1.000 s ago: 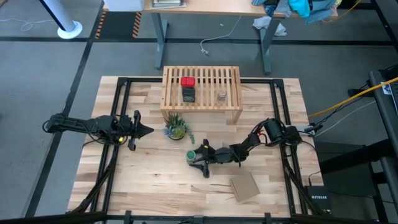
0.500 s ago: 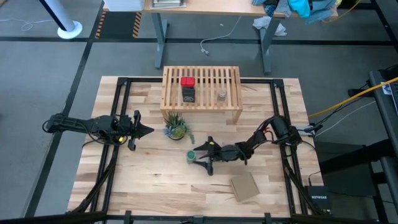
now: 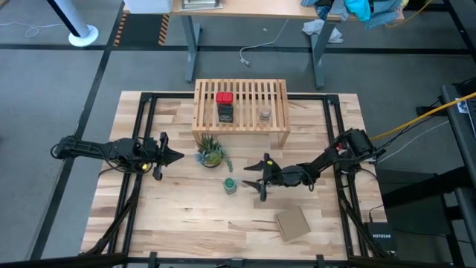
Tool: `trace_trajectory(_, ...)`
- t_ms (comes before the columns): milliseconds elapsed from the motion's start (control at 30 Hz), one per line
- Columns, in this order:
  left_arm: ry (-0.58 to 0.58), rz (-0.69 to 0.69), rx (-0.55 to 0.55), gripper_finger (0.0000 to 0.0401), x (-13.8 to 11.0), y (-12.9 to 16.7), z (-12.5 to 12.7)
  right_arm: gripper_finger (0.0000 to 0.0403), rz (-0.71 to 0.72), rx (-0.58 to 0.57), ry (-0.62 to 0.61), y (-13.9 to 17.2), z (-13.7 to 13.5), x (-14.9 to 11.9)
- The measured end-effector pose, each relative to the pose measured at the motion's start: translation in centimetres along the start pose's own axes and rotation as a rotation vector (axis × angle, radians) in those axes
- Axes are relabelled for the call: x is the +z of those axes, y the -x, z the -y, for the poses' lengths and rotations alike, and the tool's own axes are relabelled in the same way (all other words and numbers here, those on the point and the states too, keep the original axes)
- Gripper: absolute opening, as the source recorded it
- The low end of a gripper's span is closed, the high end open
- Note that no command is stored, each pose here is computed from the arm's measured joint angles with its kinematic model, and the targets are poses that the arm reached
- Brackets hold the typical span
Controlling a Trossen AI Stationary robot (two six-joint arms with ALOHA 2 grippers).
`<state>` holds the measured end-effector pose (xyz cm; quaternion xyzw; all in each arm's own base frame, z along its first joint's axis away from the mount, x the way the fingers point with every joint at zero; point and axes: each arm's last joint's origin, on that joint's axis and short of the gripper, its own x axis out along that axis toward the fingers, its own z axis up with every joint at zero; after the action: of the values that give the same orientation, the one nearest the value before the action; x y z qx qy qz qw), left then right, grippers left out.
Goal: Shelf spices
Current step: Remove the brown seasoning bottle from the shelf
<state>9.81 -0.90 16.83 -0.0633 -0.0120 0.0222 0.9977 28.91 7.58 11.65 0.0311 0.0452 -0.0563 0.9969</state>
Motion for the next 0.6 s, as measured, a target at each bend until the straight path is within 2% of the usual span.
trace_trajectory(233,0.0,0.0,0.0,0.0,0.0,0.0,0.0,0.0237,0.071,-0.189,0.013,1.7,1.1,2.0)
trace_trajectory(600,0.0,0.0,0.0,0.0,0.0,0.0,0.0,0.0237,0.154,-0.49,0.267,3.9,2.2,7.1)
